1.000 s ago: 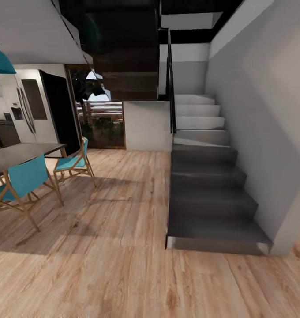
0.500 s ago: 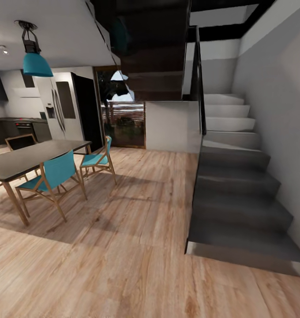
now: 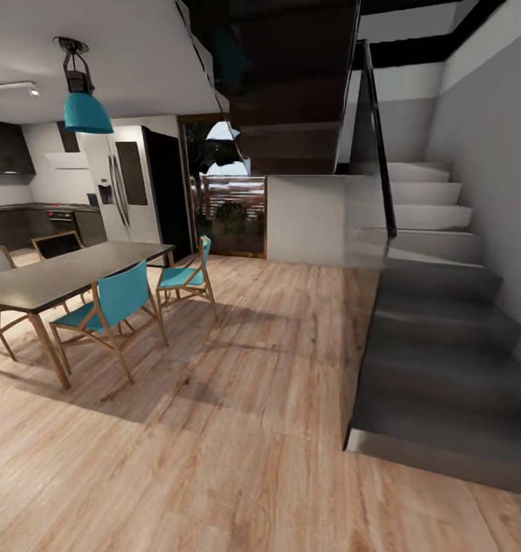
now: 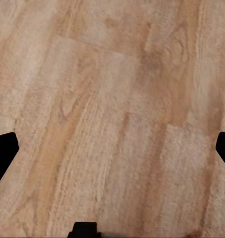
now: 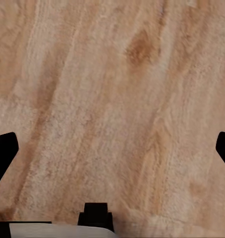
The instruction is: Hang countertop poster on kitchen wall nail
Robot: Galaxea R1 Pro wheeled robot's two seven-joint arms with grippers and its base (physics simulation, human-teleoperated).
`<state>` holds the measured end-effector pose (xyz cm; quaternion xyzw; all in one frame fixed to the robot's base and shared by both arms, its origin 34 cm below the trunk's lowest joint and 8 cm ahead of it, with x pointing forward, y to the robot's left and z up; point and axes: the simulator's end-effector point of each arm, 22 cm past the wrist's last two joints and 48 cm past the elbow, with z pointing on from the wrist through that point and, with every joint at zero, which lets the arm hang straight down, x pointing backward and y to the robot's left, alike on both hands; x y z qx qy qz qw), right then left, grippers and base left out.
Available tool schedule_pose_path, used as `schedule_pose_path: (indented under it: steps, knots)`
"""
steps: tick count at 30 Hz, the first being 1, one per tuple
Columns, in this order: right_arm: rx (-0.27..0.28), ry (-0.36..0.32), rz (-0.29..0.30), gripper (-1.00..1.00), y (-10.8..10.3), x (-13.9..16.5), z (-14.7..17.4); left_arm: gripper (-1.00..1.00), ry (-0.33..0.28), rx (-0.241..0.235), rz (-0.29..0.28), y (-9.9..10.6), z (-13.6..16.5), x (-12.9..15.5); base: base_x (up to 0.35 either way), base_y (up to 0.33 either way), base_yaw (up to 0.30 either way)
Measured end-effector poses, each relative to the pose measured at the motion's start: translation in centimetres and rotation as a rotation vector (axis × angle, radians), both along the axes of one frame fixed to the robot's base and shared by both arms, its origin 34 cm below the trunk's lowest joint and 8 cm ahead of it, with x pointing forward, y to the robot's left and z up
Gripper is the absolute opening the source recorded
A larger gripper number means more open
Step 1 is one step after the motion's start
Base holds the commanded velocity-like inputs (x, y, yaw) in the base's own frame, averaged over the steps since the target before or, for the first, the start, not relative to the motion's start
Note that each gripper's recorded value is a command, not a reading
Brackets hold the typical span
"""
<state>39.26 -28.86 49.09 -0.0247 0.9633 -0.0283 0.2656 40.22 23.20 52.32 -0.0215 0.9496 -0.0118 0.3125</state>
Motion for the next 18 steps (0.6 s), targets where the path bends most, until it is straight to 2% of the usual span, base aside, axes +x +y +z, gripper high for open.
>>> schedule_pose_path:
  steps: [7,10,18]
  knots:
    - [0.003,-0.004,-0.006,1.00,0.2,0.1,0.0,1.00,0.003,0.001,0.009,0.3,-0.1,-0.1,0.144,0.269,0.217]
    - [0.006,-0.074,0.001,1.00,0.4,1.3,0.8,1.00,0.003,0.000,0.010,0.3,-0.1,-0.1,0.144,0.270,0.267]
    - [0.007,-0.111,0.008,1.00,0.5,1.8,1.2,1.00,0.007,0.000,0.010,0.3,-0.2,-0.2,0.144,0.270,0.272]
